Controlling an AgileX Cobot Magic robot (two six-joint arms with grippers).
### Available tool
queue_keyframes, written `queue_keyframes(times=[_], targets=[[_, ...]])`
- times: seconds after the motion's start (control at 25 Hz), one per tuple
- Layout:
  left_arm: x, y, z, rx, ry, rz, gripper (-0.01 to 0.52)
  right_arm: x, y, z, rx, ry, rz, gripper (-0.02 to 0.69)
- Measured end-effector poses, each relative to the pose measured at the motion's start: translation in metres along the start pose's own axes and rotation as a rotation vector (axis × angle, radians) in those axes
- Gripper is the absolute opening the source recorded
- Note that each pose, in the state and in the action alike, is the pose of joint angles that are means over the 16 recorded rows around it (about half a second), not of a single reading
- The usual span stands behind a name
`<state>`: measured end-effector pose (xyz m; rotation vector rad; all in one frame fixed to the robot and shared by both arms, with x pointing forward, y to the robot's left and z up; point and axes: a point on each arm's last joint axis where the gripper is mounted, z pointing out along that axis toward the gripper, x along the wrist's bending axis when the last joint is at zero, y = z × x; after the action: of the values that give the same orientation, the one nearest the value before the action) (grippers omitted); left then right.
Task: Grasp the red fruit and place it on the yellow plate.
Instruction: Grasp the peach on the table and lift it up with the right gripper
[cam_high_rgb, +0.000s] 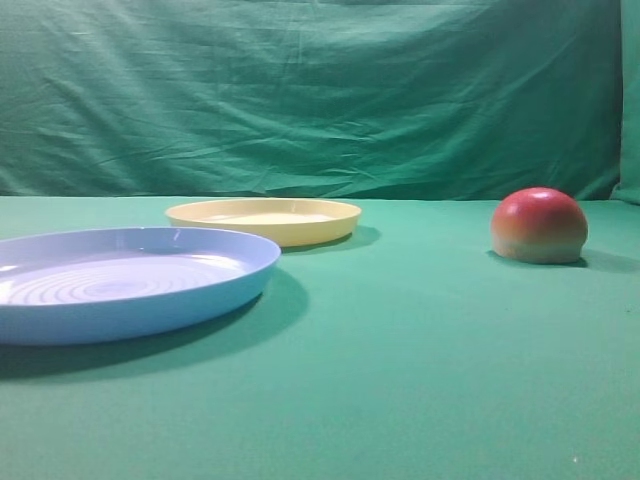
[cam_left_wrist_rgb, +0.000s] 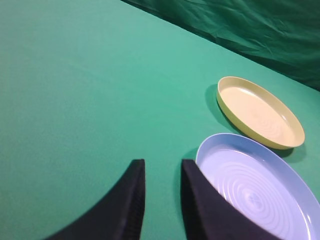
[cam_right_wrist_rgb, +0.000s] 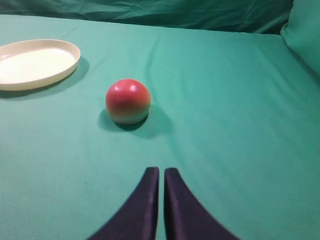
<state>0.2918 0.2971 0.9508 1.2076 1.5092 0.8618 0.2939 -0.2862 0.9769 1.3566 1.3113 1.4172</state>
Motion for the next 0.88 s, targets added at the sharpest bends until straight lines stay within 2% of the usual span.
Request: queue_keyframes(times=[0.16,0.28,0.6,0.88], targets=[[0.000,0.000,0.000,0.000,0.000,0.000,0.157,0.005,0.021,0.002,-0.011,0.008,0.010,0.000],[0.000,0.000,0.000,0.000,0.000,0.000,0.157,0.010,0.038,0.008,0.047,0.023,-0.025,0.000],[0.000,0.000,0.000,0.000,0.000,0.000,0.157,0.021,0.079,0.056,0.347,0.080,-0.131,0.000],[0.000,0.000,0.000,0.000,0.000,0.000,0.157,0.021,0.087,0.121,0.609,0.121,-0.139,0.000]])
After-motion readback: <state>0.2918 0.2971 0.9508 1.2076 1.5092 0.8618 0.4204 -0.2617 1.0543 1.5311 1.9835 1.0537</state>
